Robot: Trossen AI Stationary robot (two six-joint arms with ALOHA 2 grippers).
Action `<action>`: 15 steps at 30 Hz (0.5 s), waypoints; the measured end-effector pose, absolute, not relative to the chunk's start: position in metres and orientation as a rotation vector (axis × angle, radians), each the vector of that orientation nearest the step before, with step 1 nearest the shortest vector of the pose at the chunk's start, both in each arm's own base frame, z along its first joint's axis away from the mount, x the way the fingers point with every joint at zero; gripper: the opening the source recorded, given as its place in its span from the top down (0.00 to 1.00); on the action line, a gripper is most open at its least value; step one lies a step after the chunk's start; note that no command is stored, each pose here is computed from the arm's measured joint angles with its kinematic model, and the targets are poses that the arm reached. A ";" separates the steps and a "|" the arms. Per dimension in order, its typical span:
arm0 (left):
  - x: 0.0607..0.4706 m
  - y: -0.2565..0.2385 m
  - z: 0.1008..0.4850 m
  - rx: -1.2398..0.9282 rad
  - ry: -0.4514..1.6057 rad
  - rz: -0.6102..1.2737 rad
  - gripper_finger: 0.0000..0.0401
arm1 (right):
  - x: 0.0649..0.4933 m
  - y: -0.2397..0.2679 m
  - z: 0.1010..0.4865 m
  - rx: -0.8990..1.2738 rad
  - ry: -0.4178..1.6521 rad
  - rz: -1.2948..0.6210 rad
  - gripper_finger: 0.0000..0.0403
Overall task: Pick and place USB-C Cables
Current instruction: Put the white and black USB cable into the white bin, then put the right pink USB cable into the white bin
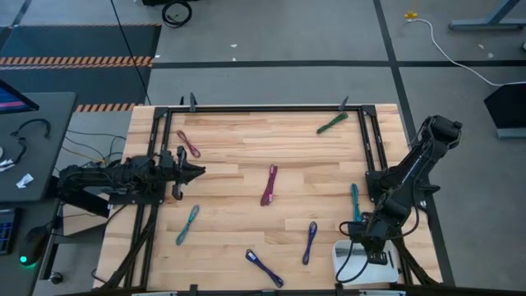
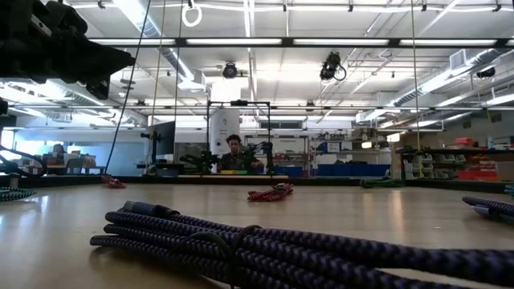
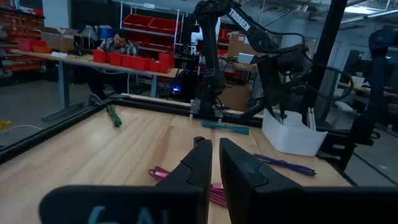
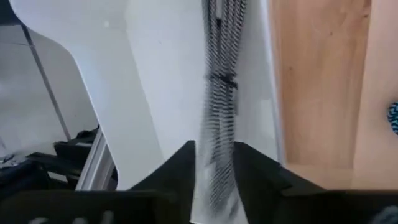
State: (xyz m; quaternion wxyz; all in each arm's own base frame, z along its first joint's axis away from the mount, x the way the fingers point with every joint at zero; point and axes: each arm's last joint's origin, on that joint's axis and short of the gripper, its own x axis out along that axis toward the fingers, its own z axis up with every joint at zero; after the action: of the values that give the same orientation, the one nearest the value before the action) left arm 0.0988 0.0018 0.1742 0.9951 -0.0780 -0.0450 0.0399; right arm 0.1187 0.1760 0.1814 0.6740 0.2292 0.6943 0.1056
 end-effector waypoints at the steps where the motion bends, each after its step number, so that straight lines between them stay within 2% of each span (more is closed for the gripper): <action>1: 0.099 0.002 0.174 -0.158 -0.090 0.080 0.91 | 0.119 0.176 0.182 0.525 1.576 0.243 0.68; 6: 0.099 0.002 0.175 -0.159 -0.098 0.080 0.93 | 0.124 0.187 0.208 0.614 1.583 0.343 0.58; 9: 0.098 0.002 0.178 -0.160 -0.127 0.077 0.93 | 0.131 0.192 0.240 0.672 1.483 0.383 0.58; 15: 0.097 0.002 0.185 -0.159 -0.204 0.071 0.92 | 0.147 0.183 0.295 0.786 1.280 0.341 0.60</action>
State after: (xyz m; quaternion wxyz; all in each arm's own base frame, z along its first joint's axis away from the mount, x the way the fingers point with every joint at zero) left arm 0.0972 0.0018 0.1851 0.9910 -0.0793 -0.1018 0.0356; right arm 0.1468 0.1826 0.2955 0.7177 0.3551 0.5788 0.1542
